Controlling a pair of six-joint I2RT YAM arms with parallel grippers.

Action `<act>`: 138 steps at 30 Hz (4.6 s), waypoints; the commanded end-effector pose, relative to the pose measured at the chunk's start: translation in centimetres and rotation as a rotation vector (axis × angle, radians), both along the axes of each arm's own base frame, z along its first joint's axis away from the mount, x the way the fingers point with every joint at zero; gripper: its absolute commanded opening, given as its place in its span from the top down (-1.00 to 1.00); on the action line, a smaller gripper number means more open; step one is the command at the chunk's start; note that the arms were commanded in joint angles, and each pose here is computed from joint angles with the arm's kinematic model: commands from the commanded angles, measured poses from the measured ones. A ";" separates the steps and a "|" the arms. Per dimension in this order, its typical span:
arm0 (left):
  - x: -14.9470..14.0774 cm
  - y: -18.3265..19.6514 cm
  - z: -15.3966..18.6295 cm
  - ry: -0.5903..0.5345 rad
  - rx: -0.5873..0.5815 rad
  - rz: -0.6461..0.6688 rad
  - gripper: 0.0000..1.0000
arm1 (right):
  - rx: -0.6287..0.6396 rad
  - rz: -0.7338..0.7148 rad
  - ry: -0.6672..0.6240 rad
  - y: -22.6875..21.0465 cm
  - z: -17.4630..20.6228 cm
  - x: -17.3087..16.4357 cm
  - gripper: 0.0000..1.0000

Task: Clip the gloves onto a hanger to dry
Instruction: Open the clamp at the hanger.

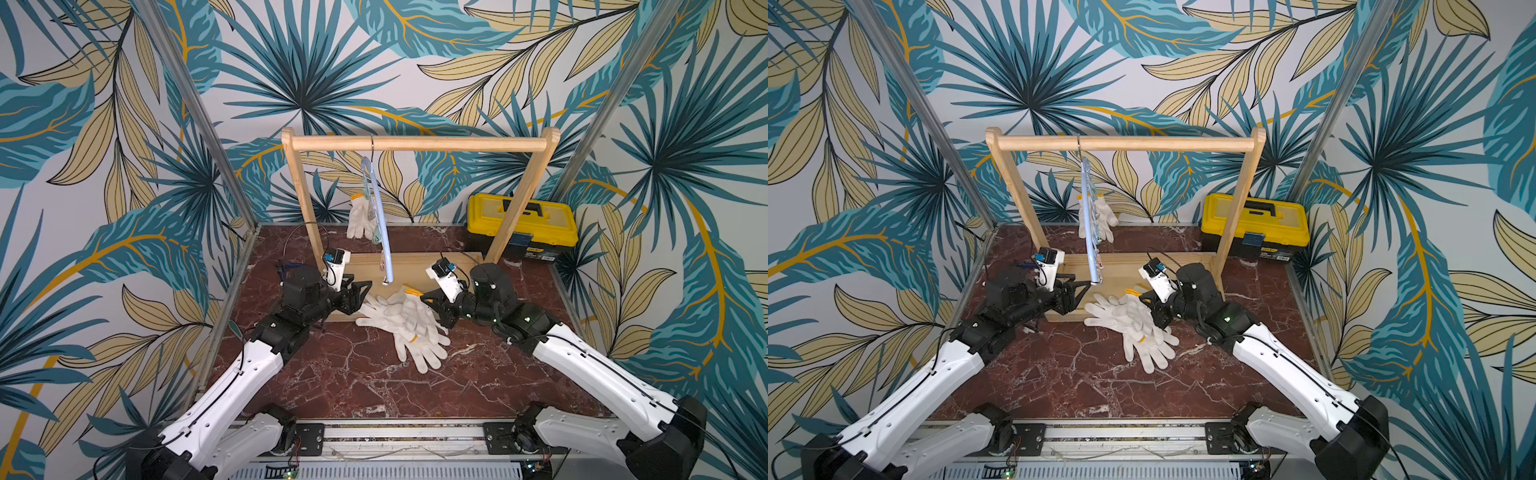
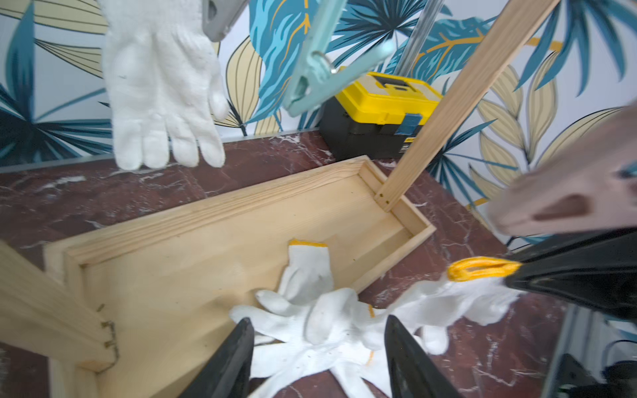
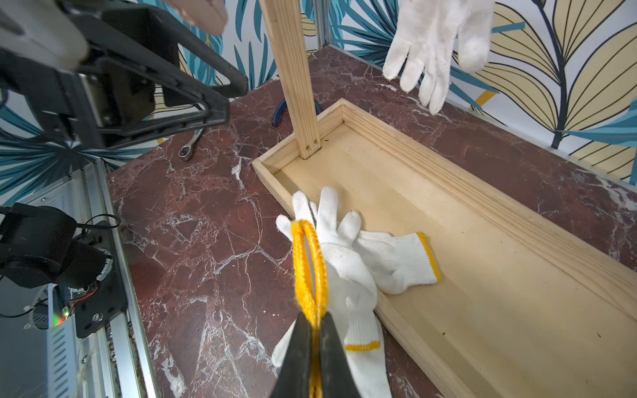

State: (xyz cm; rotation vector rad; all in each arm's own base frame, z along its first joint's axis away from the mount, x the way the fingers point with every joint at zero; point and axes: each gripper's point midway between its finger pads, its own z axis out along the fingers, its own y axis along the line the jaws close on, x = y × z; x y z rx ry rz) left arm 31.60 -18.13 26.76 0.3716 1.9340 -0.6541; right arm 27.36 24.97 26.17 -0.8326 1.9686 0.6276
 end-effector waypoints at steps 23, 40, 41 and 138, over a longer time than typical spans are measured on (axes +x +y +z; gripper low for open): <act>12.9 -1.2 7.1 -0.411 0.283 -0.093 -0.18 | 0.048 0.057 0.061 0.6 0.7 1.4 1.00; 13.2 -3.2 10.0 -0.586 0.179 -0.316 0.02 | 0.072 0.067 0.092 1.2 0.4 1.4 1.00; 13.1 -3.4 10.0 -0.589 0.176 -0.330 0.03 | 0.072 0.069 0.093 1.2 0.4 1.4 1.00; 15.1 -3.6 11.3 -0.734 0.242 -0.435 0.03 | 0.090 0.097 0.117 1.7 0.7 1.1 1.00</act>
